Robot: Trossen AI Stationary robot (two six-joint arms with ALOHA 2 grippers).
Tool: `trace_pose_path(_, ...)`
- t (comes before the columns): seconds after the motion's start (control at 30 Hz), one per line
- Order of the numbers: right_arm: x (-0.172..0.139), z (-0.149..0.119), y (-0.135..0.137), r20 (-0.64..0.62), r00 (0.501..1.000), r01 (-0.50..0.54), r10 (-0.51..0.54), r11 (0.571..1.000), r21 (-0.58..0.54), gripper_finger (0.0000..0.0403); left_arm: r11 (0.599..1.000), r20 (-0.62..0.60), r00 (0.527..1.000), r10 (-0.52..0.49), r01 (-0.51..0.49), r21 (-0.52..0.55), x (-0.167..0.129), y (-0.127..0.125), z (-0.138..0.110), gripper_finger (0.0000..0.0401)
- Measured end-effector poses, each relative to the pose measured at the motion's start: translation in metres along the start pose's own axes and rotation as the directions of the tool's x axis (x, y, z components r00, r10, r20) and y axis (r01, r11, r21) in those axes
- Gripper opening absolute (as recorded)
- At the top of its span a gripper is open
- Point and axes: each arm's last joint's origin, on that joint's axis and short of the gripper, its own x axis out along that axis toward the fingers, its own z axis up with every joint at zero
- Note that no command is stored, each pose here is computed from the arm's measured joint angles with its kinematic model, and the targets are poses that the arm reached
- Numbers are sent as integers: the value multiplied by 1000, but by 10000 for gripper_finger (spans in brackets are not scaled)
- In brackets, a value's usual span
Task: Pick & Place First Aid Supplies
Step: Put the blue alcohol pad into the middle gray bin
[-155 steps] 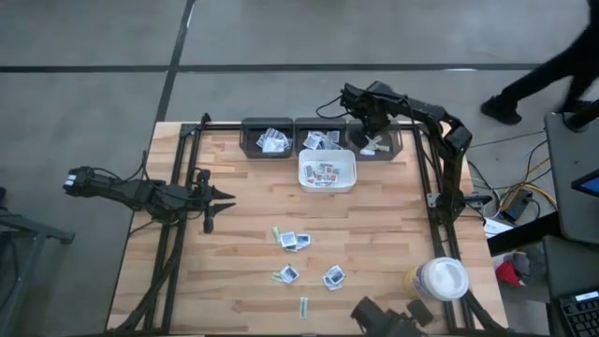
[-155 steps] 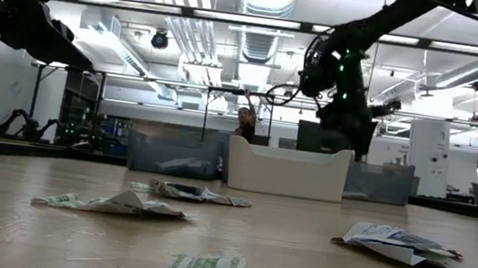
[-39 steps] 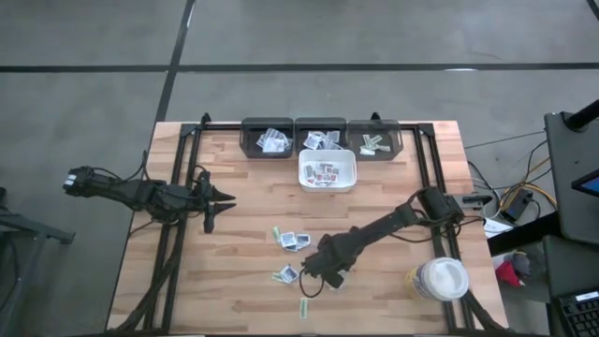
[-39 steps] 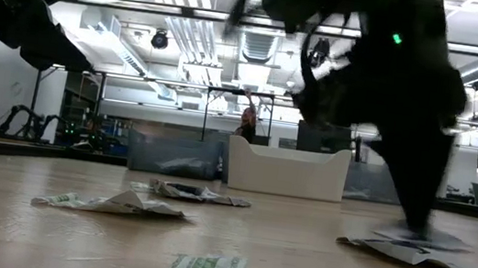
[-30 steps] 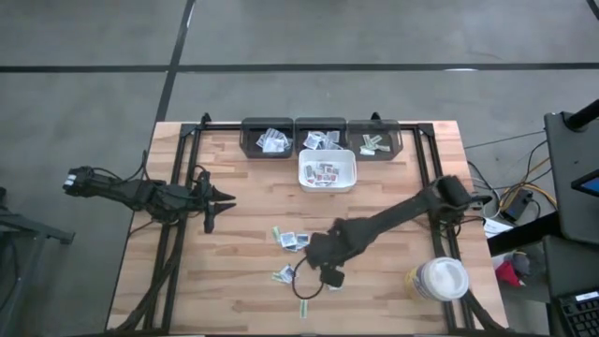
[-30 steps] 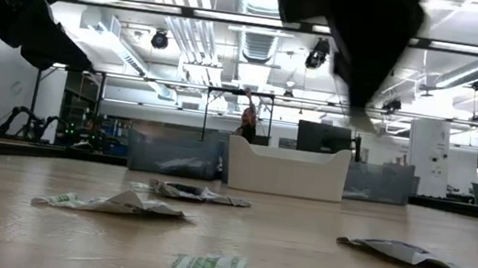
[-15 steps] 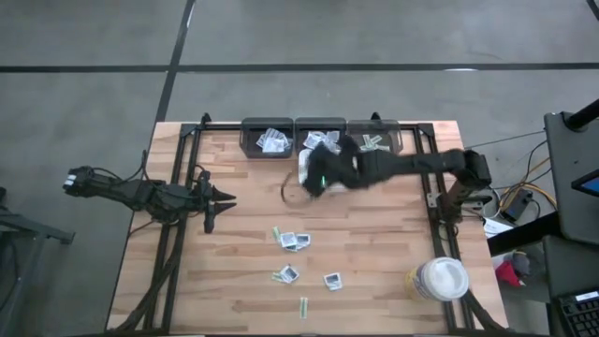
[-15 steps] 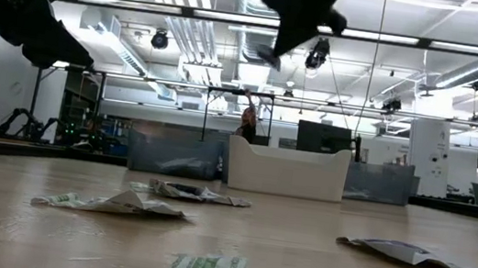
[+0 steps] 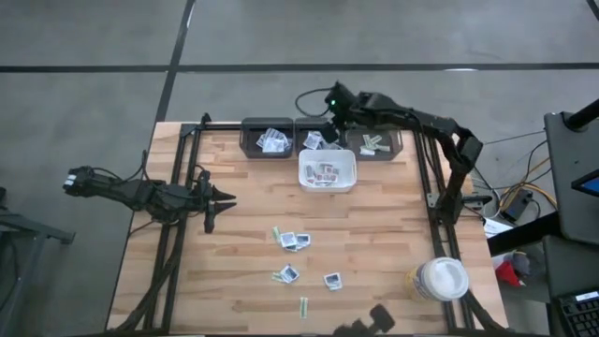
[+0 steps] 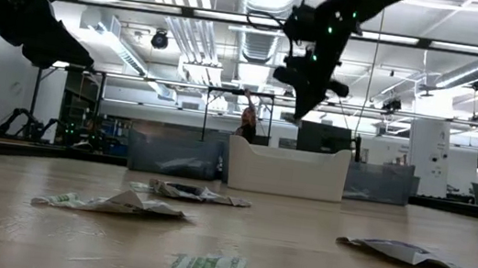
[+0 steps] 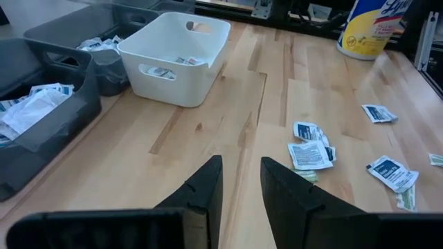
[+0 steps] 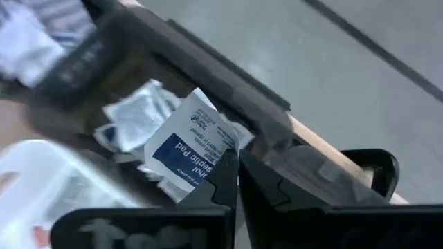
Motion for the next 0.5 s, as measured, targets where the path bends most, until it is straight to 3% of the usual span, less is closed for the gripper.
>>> trace_pose_path(0.23, 38, 9, -26, -73, 997, -26, 21, 997, -72, 8, 999, 10, 999, 35, -35, 0, 0, 1, 0, 94)
trace_pose_path(0.5, 84, 24, -17, -144, 990, -37, 3, 972, -232, 8, 993, 33, 992, 120, -120, -2, 0, 3, 1, 94)
